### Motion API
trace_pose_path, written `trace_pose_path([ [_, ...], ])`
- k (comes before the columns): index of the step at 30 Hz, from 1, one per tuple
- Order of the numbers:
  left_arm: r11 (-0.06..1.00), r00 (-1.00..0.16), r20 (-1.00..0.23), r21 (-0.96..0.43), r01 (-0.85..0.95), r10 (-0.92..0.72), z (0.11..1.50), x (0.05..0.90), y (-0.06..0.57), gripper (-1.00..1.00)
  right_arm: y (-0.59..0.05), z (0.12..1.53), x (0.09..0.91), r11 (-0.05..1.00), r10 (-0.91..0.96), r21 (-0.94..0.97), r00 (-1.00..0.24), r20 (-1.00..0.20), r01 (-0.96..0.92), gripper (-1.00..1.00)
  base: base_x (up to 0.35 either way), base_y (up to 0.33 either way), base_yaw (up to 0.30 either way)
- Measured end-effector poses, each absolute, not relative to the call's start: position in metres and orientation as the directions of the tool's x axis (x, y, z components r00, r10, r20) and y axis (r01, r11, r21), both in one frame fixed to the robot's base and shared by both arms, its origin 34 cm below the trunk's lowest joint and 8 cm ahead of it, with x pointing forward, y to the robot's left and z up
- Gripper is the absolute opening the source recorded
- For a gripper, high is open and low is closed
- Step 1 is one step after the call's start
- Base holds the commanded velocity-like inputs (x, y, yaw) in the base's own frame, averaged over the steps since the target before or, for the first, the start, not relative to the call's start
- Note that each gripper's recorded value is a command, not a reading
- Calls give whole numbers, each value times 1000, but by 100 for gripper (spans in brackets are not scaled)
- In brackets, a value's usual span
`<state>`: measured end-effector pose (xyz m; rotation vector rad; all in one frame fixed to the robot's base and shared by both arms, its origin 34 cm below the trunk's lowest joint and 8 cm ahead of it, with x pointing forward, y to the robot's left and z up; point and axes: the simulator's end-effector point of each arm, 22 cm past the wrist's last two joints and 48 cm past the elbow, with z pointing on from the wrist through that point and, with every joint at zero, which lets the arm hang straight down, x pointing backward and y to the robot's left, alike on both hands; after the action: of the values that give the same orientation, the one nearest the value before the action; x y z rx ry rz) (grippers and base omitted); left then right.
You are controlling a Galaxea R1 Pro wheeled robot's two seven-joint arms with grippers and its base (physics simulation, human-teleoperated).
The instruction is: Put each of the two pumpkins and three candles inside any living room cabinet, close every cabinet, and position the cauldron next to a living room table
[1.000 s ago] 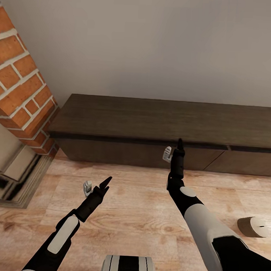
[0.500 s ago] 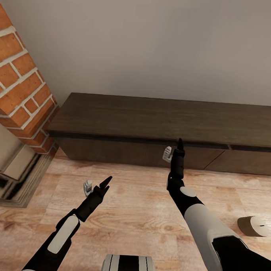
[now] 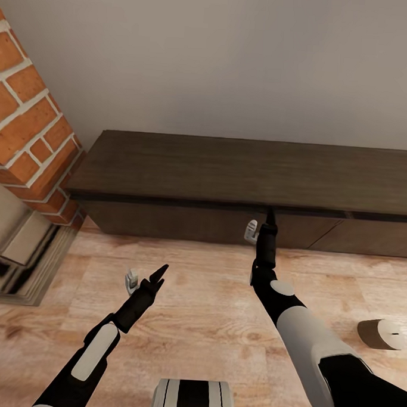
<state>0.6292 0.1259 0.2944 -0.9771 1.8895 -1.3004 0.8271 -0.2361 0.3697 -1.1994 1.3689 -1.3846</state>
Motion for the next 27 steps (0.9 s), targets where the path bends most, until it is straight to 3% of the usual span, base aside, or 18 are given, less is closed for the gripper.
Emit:
trace_pose_path([
  [27, 236, -521, -89, -946, -223, -849, 292, 628, 126, 100, -241, 378, 832, -78, -975, -996, -206, 83, -31, 100, 6, 0, 0],
])
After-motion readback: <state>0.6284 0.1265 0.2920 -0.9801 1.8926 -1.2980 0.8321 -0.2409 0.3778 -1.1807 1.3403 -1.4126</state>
